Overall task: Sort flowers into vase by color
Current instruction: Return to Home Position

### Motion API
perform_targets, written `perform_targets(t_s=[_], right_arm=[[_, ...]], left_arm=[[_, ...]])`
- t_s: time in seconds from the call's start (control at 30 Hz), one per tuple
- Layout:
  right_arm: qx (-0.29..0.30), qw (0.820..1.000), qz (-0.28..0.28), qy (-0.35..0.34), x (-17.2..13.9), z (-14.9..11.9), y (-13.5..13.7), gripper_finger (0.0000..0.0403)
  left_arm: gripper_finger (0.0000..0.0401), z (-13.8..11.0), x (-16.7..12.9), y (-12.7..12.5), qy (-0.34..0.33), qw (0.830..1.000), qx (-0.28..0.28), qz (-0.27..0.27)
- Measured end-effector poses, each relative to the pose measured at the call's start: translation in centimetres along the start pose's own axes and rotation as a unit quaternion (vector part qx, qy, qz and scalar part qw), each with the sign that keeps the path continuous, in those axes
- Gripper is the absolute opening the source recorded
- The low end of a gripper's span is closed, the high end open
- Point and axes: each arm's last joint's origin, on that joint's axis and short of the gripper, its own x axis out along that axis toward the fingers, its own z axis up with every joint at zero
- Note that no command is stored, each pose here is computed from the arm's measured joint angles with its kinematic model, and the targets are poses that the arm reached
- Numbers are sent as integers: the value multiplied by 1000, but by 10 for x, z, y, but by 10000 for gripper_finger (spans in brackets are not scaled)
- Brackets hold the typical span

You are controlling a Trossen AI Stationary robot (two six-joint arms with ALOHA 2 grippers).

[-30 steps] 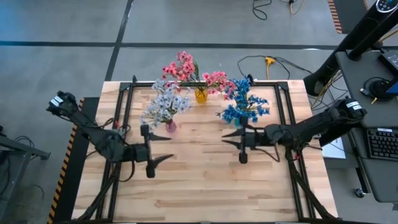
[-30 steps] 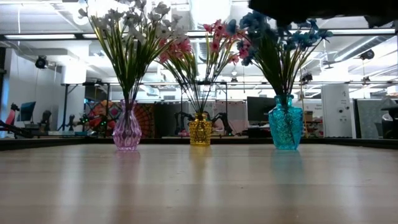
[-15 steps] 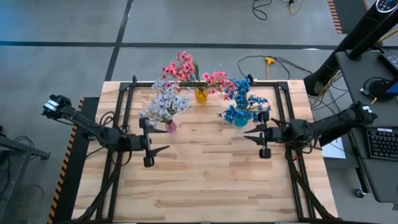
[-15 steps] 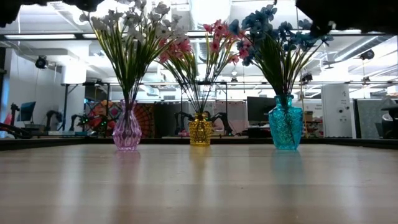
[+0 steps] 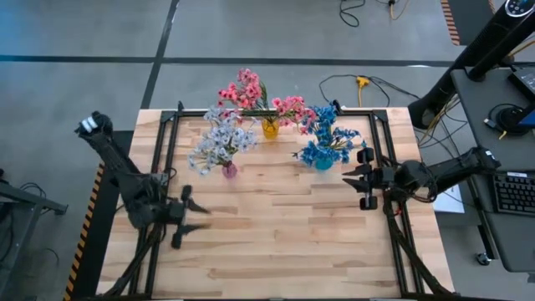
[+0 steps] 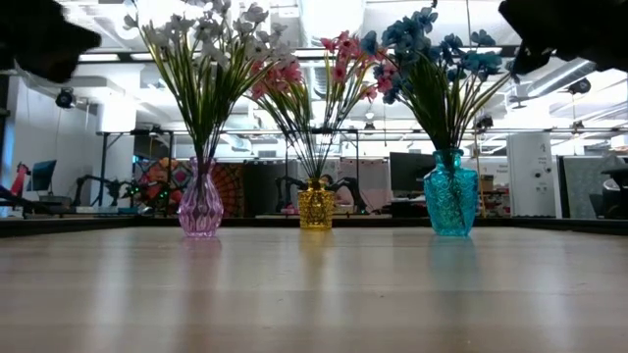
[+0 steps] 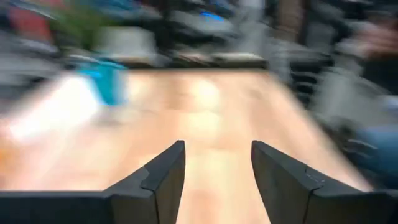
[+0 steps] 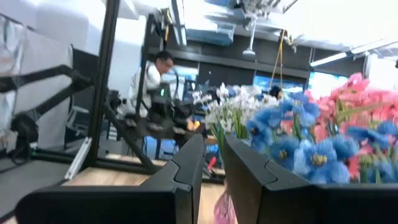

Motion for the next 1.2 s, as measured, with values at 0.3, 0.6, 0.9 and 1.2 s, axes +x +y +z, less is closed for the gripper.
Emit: perform_targets(t_s=[0.3,0.6,0.9,1.2], right_arm=[[-18,1000,5,2,0,-1,0,57],[-3,1000,5,3,0,-1,0,57],[5,1000,6,16,0,-4,1,57],[-6,1000,4,16,0,-4,1,57]], left_arm=[[109,13,6,7,-91,991,74,57],[32,20,24,35,-118,983,129,-45],[2,17,10,44,-89,983,154,-52],[0,-13,-3,58,-89,988,115,-56]])
